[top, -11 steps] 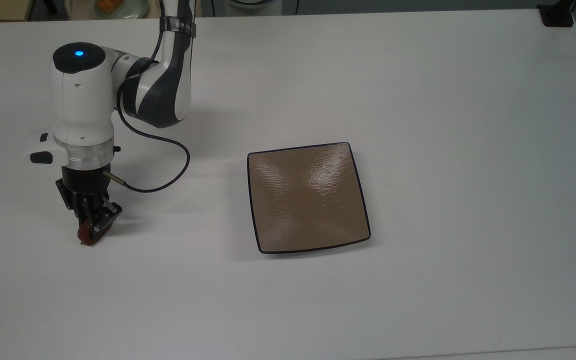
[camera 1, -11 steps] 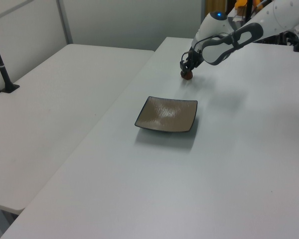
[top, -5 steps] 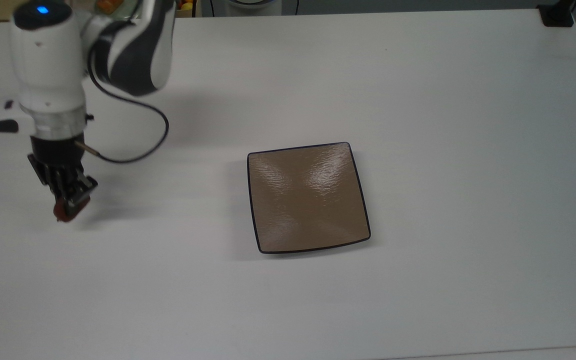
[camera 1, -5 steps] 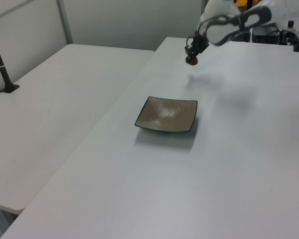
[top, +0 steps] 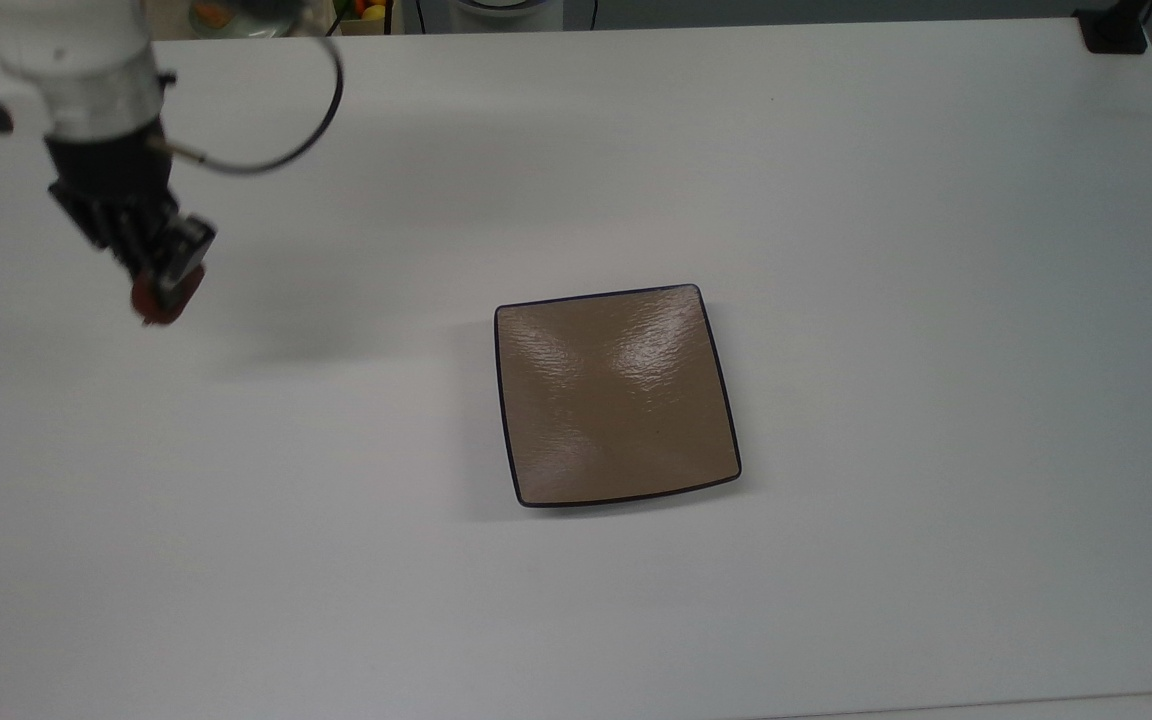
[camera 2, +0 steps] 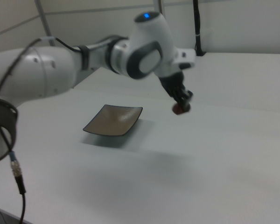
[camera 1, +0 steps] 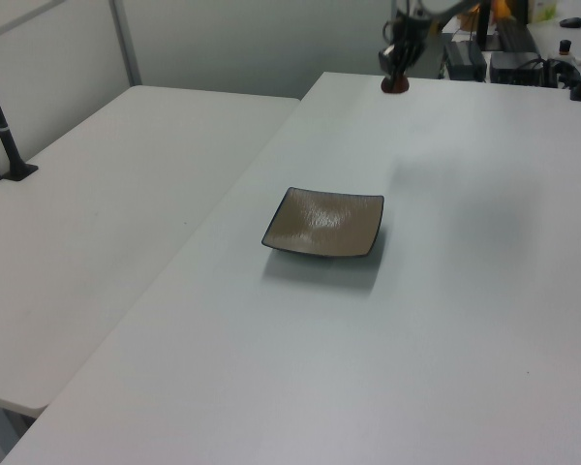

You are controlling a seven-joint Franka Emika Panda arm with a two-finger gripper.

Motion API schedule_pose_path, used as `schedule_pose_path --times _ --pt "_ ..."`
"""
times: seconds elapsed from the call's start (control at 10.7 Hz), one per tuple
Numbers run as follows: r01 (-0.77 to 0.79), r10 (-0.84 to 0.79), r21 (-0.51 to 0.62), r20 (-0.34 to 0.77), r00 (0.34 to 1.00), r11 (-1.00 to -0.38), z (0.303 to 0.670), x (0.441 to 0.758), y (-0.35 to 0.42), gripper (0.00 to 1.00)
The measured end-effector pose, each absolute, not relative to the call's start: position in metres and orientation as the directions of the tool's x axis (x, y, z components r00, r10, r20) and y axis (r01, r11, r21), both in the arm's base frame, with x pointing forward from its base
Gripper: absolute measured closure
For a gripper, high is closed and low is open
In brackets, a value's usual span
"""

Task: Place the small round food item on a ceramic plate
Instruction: 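Lift the food item and carry it over the brown plate, then lower the food item onto the plate center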

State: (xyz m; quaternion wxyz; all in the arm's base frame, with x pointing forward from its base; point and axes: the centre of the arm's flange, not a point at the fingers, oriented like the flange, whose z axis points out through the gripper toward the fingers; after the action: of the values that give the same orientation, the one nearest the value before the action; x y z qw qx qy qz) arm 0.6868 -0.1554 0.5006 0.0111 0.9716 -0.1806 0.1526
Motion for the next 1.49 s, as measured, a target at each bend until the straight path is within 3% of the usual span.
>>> schedule_pose_path --times 0.28,0.47,0.93,1.49 --pt "-0.238 -0.245 -0.058 0.225 0.943 -0.969 0.568 0.652 -0.101 0.8" --pt "-0.144 -0.155 -0.078 0.152 0.976 -0.986 0.582 0.635 -0.059 0.8" --pt "0.064 0.057 -0.104 0.07 0.996 -0.993 0.539 0.628 0.054 0.79" --pt "0.181 0.156 -0.107 0.207 0.966 -0.978 0.465 0.661 0.125 0.78"
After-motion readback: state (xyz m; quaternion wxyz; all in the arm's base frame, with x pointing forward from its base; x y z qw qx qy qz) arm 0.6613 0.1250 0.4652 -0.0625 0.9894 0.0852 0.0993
